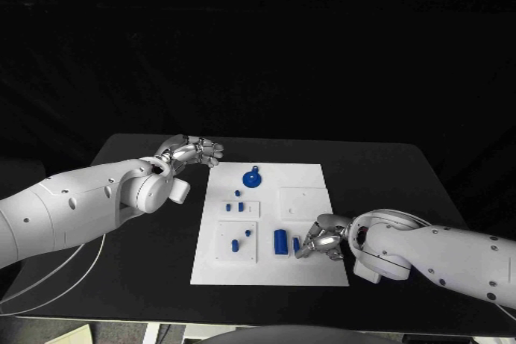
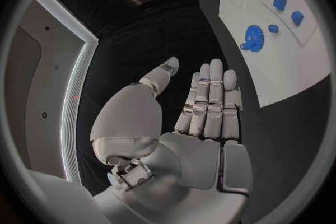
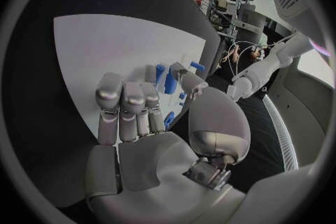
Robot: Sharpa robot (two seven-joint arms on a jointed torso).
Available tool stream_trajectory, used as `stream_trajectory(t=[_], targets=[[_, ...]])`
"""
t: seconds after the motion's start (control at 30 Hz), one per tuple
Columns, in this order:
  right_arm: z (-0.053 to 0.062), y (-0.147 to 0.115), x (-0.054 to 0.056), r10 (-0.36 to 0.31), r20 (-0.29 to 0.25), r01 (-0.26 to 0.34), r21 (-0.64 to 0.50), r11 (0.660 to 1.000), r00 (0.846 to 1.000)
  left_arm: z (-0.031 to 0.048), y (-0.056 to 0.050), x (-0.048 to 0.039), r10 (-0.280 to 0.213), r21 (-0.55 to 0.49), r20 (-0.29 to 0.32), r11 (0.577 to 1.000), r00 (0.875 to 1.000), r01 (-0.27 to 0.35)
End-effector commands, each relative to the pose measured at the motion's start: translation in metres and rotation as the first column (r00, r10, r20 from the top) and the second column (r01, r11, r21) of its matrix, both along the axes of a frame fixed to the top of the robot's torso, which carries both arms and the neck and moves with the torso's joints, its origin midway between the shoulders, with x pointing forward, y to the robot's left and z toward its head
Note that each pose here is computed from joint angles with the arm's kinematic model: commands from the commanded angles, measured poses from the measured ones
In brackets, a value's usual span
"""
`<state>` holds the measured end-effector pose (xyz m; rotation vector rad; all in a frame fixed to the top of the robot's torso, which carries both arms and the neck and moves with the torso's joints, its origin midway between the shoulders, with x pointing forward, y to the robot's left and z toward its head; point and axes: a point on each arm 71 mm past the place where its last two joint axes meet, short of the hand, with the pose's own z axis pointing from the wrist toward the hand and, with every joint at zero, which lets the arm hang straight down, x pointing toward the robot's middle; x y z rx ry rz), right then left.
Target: Assemble the parts on the task board
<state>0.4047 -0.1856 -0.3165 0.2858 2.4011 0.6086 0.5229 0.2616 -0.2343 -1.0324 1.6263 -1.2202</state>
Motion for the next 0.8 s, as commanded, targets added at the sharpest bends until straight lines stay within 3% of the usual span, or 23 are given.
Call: stream_trajectory(t=[0.03,0.8], targets=[[-0.0005,0.0036,-0.0030,0.045,-0.021,-0.045,0.021,0.999,0.999,0.0014,-0.0027,0.0000,-0.015,-0.014,0.003,1.000,1.000,0.015],[-0.0009,0.0045,-0.0007,0.026,0.004,-0.025,-0.017,1.000,1.000,0.0011,-0.0033,-0.0002,-0.019,-0.014,-0.002,1.000,1.000,0.019]])
